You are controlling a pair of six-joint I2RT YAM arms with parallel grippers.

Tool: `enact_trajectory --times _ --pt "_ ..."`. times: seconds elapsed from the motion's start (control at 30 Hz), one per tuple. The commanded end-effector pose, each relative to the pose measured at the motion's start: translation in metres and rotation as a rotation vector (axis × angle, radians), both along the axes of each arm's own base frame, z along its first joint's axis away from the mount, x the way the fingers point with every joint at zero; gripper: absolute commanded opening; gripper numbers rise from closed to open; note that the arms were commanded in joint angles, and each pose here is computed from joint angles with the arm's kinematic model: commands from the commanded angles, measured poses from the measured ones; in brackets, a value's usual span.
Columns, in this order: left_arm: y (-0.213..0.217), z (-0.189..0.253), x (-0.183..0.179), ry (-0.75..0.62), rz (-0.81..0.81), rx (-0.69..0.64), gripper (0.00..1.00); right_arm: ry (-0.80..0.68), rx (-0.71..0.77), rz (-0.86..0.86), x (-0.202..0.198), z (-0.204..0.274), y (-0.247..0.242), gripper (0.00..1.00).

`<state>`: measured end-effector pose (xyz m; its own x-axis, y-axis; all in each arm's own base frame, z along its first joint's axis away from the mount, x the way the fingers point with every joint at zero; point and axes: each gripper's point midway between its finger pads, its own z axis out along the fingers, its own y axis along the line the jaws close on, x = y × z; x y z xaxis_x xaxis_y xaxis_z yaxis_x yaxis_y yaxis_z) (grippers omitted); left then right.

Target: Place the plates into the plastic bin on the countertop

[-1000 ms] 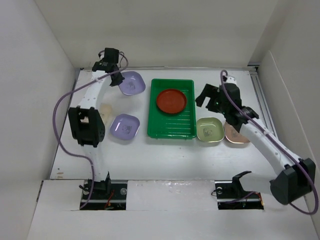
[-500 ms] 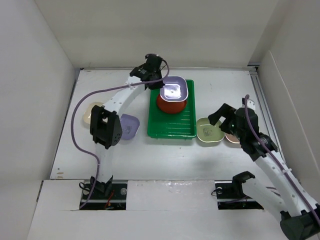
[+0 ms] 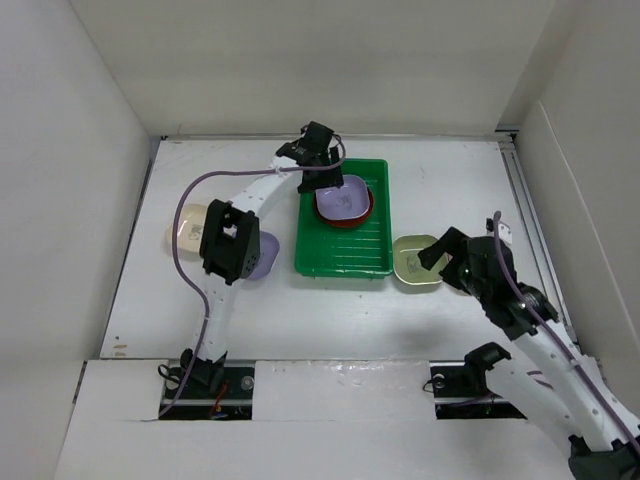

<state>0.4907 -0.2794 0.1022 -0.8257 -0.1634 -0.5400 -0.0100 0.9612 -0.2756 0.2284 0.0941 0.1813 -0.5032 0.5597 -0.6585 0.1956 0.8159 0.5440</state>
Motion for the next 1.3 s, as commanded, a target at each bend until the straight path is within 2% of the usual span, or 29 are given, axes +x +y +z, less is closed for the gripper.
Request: enact_trajectory --times 0.0,0.03,0.07,0.1,0.23,0.47,0.77,1.03,1.07,1.27 --pt "0.002 0.081 0.002 -0.148 0.01 -0.078 0.7 0.093 -0.047 -0.088 0.003 -0.017 -0.008 0.99" --pt "0.0 0.092 0.002 -0.169 0.004 -0.097 0.74 0.153 -0.065 -0.129 0.005 -0.029 -0.01 0.99" --pt "0.001 0.096 -0.001 -0.171 0.011 -0.106 0.9 0.188 -0.074 -0.163 0.005 -0.037 -0.014 0.99" --pt "0.002 0.105 -0.002 -0.184 0.011 -0.114 0.94 0.216 -0.077 -0.174 0.004 -0.041 -0.014 0.99" --pt "0.006 0.151 -0.013 -0.261 0.016 -0.142 1.0 0.289 -0.077 -0.179 -0.005 -0.061 -0.007 0.99" --pt "0.015 0.199 -0.037 -0.328 0.001 -0.195 1.0 0.227 -0.058 -0.272 0.005 -0.062 -0.015 0.99" --pt "0.029 0.214 -0.05 -0.344 0.017 -0.174 1.0 0.337 -0.044 -0.342 0.026 -0.101 -0.02 0.94" --pt "0.027 0.214 -0.054 -0.339 -0.005 -0.18 1.0 0.379 0.004 -0.368 0.04 -0.127 -0.015 0.81" --pt "0.027 0.214 -0.054 -0.339 -0.005 -0.18 1.0 0.393 0.003 -0.376 0.041 -0.132 -0.014 0.76" --pt "0.027 0.214 -0.054 -0.339 -0.005 -0.18 1.0 0.411 0.0 -0.385 0.053 -0.135 -0.01 0.65"
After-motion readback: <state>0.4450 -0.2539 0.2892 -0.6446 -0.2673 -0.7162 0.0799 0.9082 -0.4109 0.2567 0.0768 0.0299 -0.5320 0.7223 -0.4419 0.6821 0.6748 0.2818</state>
